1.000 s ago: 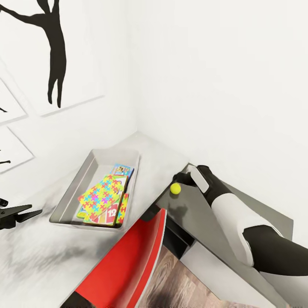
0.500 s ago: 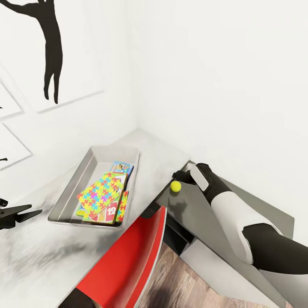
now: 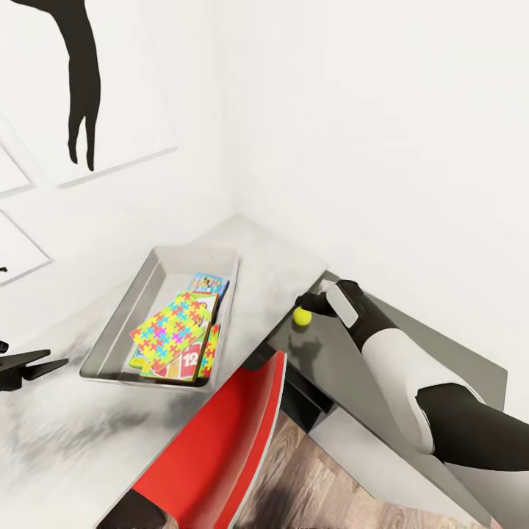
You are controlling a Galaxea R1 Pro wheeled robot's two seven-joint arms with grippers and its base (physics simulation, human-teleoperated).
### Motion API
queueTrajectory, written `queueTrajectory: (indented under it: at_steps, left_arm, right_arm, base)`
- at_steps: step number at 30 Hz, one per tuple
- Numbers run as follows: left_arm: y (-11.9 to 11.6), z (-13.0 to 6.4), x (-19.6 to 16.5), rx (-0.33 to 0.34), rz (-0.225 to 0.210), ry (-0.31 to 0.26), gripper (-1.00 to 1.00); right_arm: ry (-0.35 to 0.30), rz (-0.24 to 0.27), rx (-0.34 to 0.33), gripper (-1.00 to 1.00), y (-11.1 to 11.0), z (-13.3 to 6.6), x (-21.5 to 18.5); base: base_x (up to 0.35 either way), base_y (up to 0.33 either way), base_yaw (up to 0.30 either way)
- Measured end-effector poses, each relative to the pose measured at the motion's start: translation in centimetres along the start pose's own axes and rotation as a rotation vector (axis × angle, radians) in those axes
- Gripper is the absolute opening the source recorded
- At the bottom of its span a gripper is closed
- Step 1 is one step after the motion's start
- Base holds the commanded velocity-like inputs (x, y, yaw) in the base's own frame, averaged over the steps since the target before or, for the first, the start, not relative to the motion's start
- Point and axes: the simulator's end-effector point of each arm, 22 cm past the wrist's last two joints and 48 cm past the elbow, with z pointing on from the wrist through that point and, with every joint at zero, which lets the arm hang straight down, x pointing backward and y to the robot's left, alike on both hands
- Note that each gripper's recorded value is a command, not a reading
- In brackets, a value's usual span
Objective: Put all the toys in the child's room - the three board games (two on the bed and one on the table), the two jigsaw puzzles on the table, and the tennis ball on the table - inside the toy box on the table in the child's room.
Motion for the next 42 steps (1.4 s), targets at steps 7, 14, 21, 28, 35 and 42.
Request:
queueTrajectory:
  at_steps: [7, 14, 21, 28, 35, 42]
  left_arm:
    - [-0.9, 0.5, -1.0, 0.023, 0.022, -0.001, 1.0]
    - [-10.1, 6.0, -2.4, 0.19, 0.222, 0.139, 1.0]
    - [-11.9, 9.2, -5.5, 0.084, 0.28, 0.159, 1.0]
    - [-13.2, 11.0, -7.1, 0.098, 0.308, 0.135, 1.0]
    - [-14.6, 12.8, -7.4, 0.167, 0.326, 0.106, 1.0]
    - [-14.8, 12.5, -8.3, 0.181, 0.331, 0.074, 1.0]
  right_arm:
    - [0.01, 0.0, -0.001, 1.0, 0.0, 0.5, 0.4]
    - [0.026, -0.004, -0.019, 1.0, 1.2, 1.2, 1.2]
    - [0.039, -0.004, -0.023, 1.0, 1.6, 1.8, 1.9]
    - [0.047, -0.005, -0.031, 1.0, 2.2, 2.3, 2.2]
    - [0.034, -0.008, -0.038, 1.0, 2.7, 2.4, 1.2]
    - [0.02, -0.013, -0.038, 1.0, 2.7, 2.4, 0.2]
  base:
    - [0.0, 0.0, 0.0]
    - [0.0, 0.0, 0.0]
    - [0.0, 0.0, 0.0]
    - [0.0, 0.0, 0.0]
    - [0.0, 0.0, 0.0]
    - [0.0, 0.0, 0.0]
